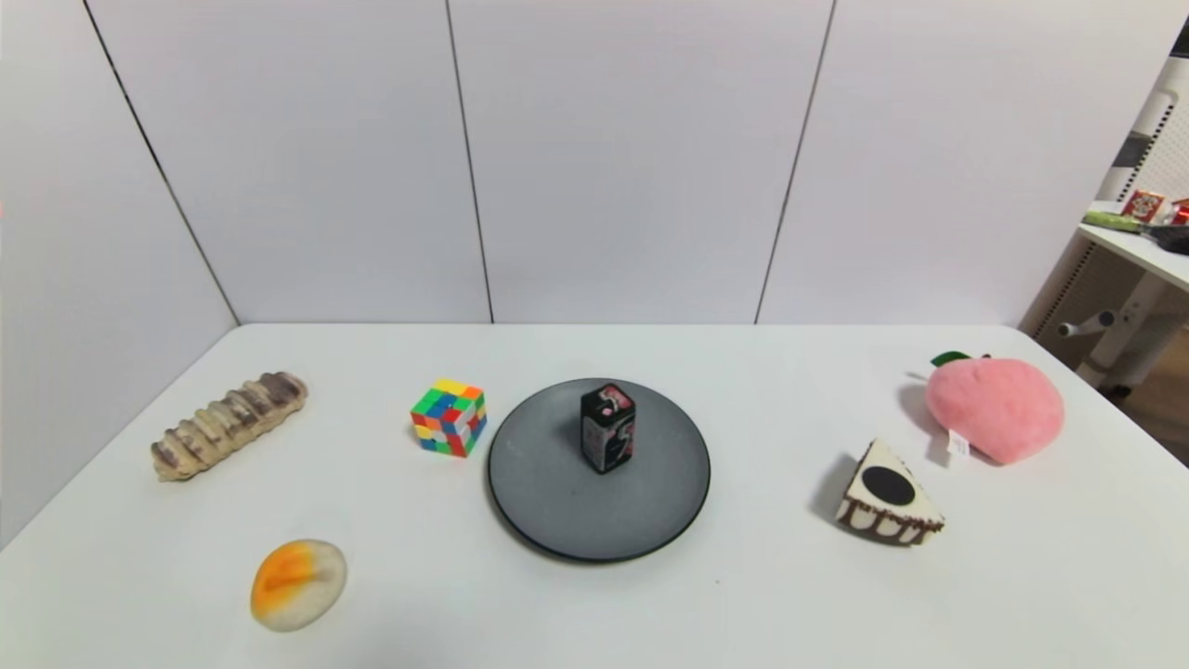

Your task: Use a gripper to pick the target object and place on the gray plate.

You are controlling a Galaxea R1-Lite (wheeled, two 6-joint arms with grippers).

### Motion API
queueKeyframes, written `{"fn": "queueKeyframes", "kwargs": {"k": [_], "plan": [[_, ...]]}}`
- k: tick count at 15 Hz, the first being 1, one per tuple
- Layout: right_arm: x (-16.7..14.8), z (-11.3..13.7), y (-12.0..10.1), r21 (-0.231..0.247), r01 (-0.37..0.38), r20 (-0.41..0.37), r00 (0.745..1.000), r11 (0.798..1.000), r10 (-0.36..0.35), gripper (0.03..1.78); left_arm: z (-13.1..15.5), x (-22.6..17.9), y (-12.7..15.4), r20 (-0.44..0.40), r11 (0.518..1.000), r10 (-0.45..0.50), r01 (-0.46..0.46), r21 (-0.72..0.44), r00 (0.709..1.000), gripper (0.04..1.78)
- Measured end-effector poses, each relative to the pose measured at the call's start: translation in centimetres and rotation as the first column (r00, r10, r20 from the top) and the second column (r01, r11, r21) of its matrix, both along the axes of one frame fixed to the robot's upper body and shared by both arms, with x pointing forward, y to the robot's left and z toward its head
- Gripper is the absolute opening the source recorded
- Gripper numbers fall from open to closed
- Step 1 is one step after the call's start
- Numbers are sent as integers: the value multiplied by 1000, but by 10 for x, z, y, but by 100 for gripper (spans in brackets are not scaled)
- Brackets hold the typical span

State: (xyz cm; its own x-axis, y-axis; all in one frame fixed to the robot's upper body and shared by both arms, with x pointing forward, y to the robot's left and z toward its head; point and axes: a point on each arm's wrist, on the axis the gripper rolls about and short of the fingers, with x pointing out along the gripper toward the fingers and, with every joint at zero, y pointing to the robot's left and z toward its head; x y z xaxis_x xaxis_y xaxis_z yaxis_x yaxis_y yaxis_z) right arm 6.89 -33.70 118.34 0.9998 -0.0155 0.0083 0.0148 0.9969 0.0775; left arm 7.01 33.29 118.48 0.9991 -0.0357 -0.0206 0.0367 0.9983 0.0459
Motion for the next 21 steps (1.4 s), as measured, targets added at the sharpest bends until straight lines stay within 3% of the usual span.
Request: {"fn": "queueKeyframes", "kwargs": {"k": [13, 21], "plan": [[0, 0, 0, -3, 1, 1, 1000, 1000, -1, 171, -2, -1, 0, 18, 1000, 19, -19, -13, 1000, 169], [0, 0, 0, 21, 20, 2, 1000, 1000, -20, 171, -2, -1, 0, 17, 1000, 20, -20, -13, 1000, 169]]}}
